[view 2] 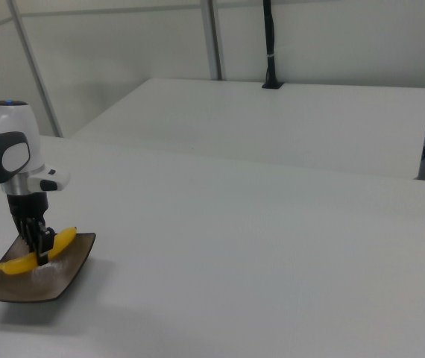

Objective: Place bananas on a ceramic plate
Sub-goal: 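Carry the banana over the brown plate and lower it, then set the banana down on the plate and open the gripper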

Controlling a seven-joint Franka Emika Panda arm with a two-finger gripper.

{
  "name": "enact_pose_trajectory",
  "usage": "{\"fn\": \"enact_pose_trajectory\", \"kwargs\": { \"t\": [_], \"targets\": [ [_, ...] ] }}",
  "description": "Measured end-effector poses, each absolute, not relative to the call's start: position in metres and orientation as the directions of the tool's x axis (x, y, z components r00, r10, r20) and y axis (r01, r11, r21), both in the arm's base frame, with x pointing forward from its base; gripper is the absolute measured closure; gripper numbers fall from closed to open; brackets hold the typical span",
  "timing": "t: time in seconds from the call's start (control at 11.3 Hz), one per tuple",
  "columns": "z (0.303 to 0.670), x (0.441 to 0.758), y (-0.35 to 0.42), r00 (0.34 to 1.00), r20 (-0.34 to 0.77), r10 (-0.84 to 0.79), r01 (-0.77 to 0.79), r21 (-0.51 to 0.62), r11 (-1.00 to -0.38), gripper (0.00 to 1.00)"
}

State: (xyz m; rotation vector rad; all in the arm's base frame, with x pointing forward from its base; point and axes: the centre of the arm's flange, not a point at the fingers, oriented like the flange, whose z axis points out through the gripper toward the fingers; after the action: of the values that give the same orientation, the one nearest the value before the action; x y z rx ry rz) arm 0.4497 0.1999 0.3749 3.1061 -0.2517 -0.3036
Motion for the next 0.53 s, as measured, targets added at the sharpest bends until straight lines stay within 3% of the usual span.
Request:
{"fn": "enact_pose_trajectory", "kwargs": {
  "t": [0.53],
  "targets": [
    [0.3739, 0.4499, 0.1978, 0.967, -0.193, -0.165, -0.163, 0.027, -0.986, 0.67]
  ]
}}
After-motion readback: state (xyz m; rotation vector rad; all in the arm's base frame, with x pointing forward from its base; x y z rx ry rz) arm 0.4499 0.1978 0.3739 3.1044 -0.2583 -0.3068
